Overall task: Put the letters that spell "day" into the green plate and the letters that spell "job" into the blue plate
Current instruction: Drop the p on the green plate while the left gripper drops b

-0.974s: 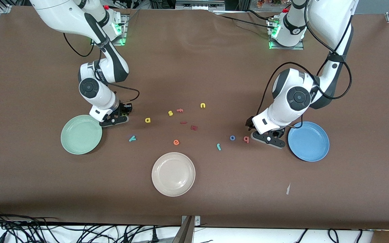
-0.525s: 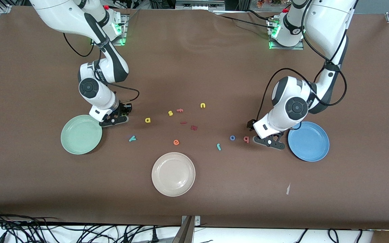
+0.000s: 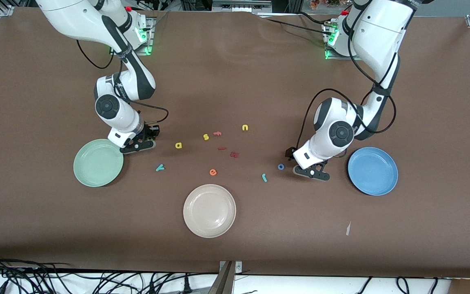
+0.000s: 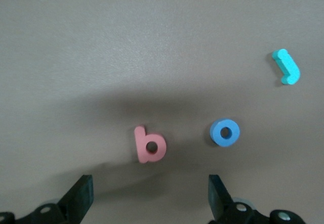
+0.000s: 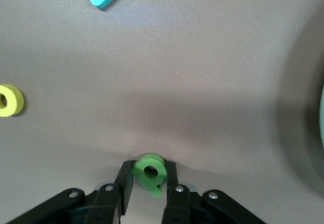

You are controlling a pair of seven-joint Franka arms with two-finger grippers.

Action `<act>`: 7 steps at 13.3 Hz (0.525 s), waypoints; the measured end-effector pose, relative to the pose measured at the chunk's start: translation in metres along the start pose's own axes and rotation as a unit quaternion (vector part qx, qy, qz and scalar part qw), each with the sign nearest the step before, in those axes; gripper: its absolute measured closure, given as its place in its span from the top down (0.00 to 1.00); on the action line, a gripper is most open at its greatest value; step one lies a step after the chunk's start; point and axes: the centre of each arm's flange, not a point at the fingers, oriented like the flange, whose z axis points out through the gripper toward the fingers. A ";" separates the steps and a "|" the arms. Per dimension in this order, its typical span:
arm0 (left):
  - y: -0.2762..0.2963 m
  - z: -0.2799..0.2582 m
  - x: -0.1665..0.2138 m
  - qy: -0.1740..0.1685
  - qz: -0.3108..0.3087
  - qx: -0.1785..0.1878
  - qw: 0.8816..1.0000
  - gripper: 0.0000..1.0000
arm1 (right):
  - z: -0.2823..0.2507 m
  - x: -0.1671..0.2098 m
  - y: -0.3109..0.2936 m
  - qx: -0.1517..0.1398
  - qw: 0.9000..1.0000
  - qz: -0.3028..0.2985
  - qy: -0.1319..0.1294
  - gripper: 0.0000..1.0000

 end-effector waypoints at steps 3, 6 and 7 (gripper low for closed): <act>-0.001 0.014 0.000 0.005 -0.004 0.002 1.000 1.00 | -0.032 0.023 0.000 -0.002 0.999 0.002 -0.036 0.31; -0.002 0.016 0.004 0.011 -0.005 0.005 1.000 0.91 | -0.072 0.047 0.010 -0.001 0.999 0.010 -0.035 0.31; -0.001 0.015 0.006 0.013 -0.004 0.006 1.000 0.86 | -0.079 0.053 0.017 -0.001 0.999 0.016 -0.028 0.31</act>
